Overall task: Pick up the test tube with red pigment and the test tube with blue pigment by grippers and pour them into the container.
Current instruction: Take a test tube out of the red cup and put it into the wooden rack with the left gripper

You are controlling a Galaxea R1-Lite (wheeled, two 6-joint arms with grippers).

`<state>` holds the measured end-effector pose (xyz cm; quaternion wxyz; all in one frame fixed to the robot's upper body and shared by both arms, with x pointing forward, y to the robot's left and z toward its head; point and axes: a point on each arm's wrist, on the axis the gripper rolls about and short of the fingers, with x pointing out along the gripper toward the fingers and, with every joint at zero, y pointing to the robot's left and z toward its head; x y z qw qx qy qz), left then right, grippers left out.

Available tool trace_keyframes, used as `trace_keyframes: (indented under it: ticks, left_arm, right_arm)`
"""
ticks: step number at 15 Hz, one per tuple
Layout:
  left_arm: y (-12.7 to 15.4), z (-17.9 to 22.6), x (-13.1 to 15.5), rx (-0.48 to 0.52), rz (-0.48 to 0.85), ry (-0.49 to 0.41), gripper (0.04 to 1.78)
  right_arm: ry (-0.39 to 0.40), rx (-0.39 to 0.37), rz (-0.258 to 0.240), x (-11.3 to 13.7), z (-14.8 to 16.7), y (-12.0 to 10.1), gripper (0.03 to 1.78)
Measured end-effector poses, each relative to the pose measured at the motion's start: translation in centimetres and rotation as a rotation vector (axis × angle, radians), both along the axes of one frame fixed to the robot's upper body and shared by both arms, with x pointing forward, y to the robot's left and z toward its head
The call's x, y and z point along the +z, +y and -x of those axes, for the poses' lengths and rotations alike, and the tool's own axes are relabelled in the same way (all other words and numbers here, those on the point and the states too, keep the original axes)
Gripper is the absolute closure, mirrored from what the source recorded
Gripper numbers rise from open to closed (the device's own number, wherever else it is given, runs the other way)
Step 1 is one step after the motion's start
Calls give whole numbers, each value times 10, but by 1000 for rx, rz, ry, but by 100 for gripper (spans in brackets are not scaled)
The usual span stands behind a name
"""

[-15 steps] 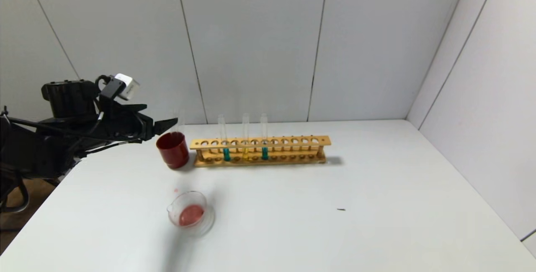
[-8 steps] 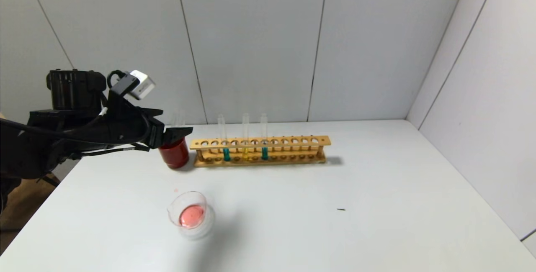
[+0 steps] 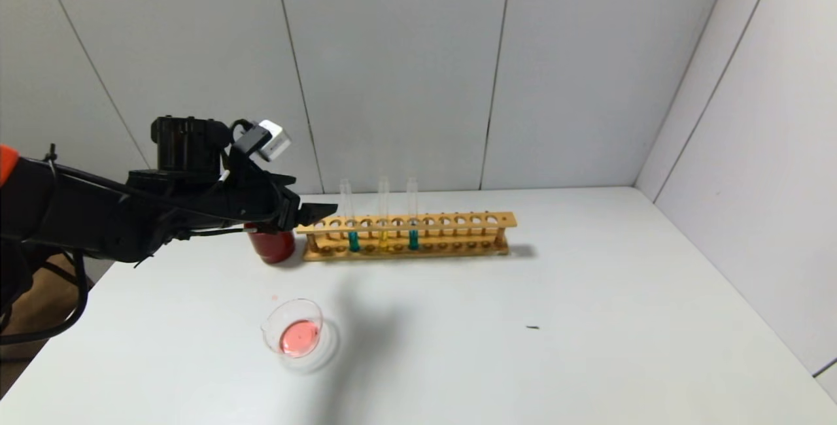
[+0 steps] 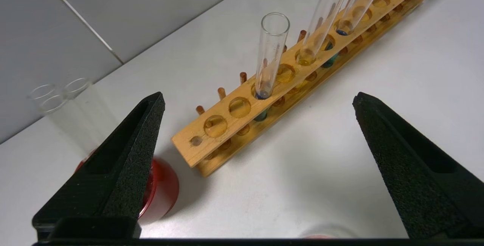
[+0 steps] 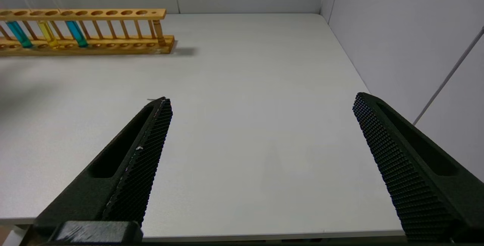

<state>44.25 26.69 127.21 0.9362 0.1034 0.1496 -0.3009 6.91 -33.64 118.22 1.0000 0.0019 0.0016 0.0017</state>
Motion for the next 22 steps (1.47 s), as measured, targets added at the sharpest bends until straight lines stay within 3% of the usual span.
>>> trace_keyframes:
  ticks: [8, 13, 17, 22]
  left_arm:
    - [-16, -51, -27, -7, 50, 22, 7]
    - [-26, -61, -34, -18, 72, 26, 13]
    - [-34, -61, -36, -35, 76, 31, 56]
    - [-39, -63, -38, -45, 77, 30, 142]
  right_arm:
    - [0, 0, 0, 0, 0, 0, 6]
    - [0, 0, 0, 0, 0, 0, 6]
    - [0, 0, 0, 0, 0, 0, 6]
    - [0, 0, 0, 0, 0, 0, 6]
